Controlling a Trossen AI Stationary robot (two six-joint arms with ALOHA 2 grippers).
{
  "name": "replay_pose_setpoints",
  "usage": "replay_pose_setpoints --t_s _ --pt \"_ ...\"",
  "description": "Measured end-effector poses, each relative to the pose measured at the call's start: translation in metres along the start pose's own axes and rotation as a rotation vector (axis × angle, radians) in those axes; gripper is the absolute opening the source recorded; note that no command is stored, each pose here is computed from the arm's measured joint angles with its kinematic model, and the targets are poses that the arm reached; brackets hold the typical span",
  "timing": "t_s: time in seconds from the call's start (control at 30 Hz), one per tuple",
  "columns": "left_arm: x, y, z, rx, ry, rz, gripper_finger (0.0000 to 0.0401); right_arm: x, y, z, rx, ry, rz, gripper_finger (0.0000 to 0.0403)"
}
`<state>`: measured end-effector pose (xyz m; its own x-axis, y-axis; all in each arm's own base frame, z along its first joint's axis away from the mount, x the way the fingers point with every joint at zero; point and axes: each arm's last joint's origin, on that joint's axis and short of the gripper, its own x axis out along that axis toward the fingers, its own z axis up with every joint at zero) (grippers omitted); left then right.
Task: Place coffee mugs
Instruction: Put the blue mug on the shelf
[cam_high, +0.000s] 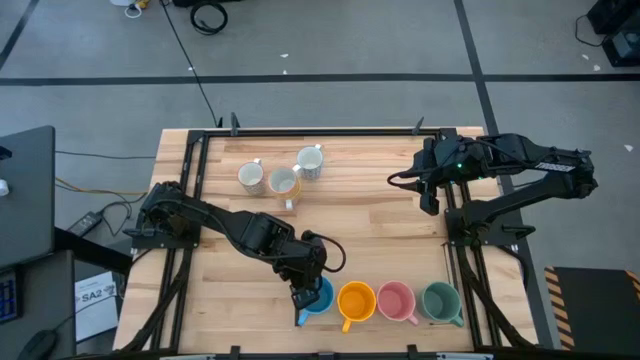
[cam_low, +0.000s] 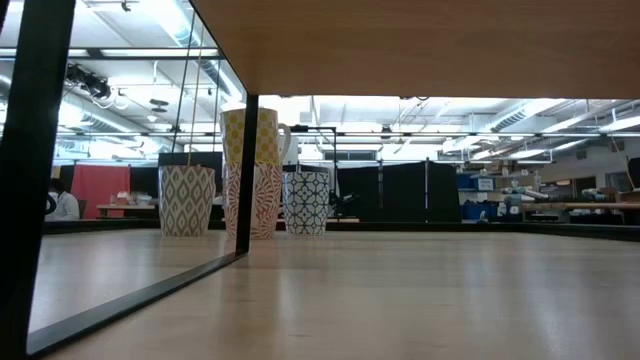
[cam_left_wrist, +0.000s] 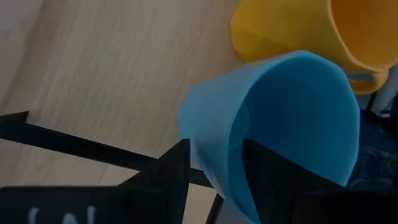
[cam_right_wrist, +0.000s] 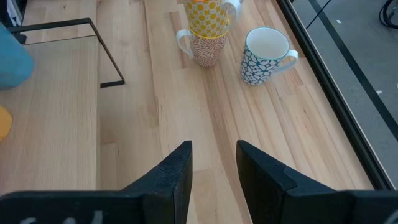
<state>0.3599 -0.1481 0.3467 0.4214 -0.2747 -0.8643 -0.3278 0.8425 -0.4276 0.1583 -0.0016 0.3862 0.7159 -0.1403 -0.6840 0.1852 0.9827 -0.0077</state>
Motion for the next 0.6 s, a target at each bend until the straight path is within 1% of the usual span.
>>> replay_pose_setpoints --t_s 0.13,0.3,0.47,0.6 --pt "0.0 -0.001 0.0 0.0 0.019 -0.024 0.0156 0.0 0.0 0.0 0.0 0.0 0.0 0.013" --pt "-0.001 -0.001 0.003 -0.002 0.005 -0.044 0.0156 0.0 0.0 0.0 0.0 0.0 0.0 0.013" --pt "-0.008 0.003 0.007 -0.017 0.034 -0.095 0.0156 0.0 0.0 0.0 0.0 0.0 0.0 0.0131" --pt "-0.013 0.005 0.011 -0.017 0.032 -0.138 0.0156 0.0 0.0 0.0 0.0 0.0 0.0 0.013"
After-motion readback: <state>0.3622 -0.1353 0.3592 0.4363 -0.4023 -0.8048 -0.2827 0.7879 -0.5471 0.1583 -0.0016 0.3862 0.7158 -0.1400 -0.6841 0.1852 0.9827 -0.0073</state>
